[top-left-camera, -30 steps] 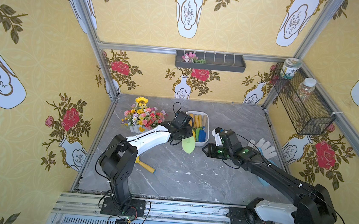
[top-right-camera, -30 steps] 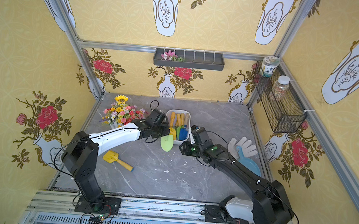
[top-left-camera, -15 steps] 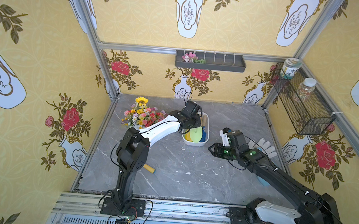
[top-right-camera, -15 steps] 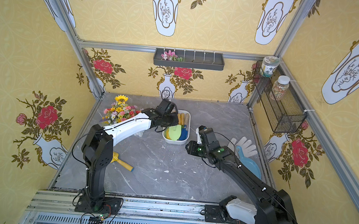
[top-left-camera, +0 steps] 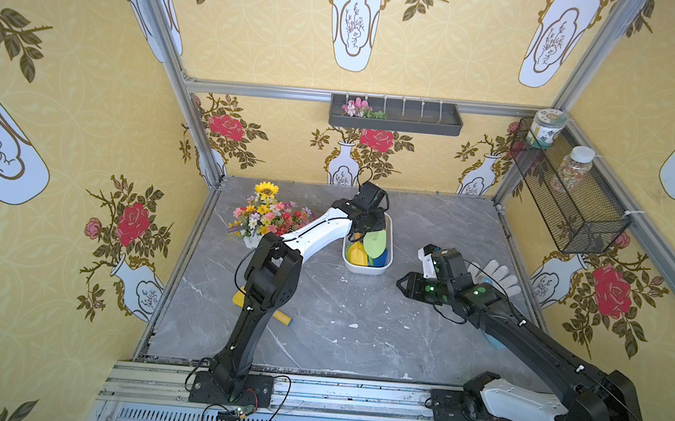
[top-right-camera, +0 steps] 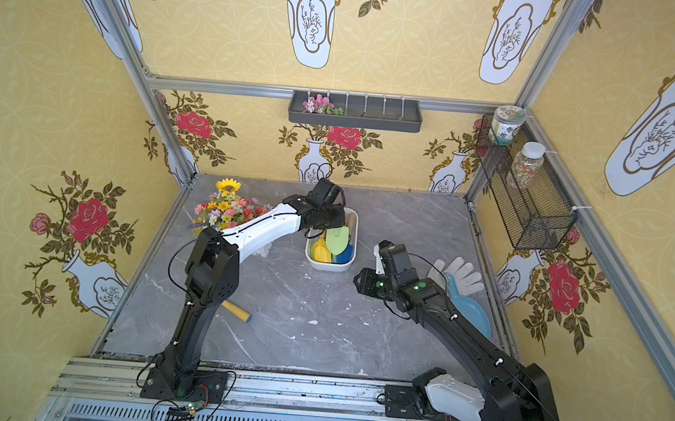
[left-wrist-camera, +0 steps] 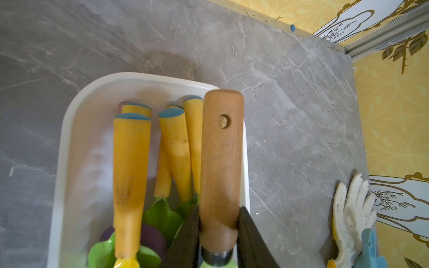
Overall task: Put the shovel into the storage box
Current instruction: Place the shovel in the storage box.
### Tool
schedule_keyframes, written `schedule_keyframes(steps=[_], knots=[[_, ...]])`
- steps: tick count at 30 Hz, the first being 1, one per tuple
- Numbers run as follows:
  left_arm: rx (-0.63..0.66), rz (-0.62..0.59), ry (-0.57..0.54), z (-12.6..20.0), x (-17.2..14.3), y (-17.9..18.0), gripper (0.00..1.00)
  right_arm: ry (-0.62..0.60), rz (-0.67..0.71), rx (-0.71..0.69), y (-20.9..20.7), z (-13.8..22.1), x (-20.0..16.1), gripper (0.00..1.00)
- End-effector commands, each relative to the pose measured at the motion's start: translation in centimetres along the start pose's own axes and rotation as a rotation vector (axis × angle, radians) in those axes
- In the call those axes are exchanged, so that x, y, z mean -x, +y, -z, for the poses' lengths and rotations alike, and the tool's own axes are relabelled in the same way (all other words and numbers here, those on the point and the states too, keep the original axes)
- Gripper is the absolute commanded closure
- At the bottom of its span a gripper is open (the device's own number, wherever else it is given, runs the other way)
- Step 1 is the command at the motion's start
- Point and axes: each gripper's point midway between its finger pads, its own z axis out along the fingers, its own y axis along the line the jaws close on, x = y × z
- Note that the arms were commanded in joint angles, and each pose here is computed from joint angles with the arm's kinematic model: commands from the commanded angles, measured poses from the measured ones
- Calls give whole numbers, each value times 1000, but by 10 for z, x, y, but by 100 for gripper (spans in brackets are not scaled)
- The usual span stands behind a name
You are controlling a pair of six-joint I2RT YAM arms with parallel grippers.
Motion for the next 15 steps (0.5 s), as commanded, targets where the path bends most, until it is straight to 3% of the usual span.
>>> schedule_keyframes(steps=[1,15], knots=[[-9,-4,29,-11,-7,-1,86,-2,-3,2,-1,-1,0,53],[43,-16,28,-32,-22,2,83,5,-15,6,-3,-3,0,53]])
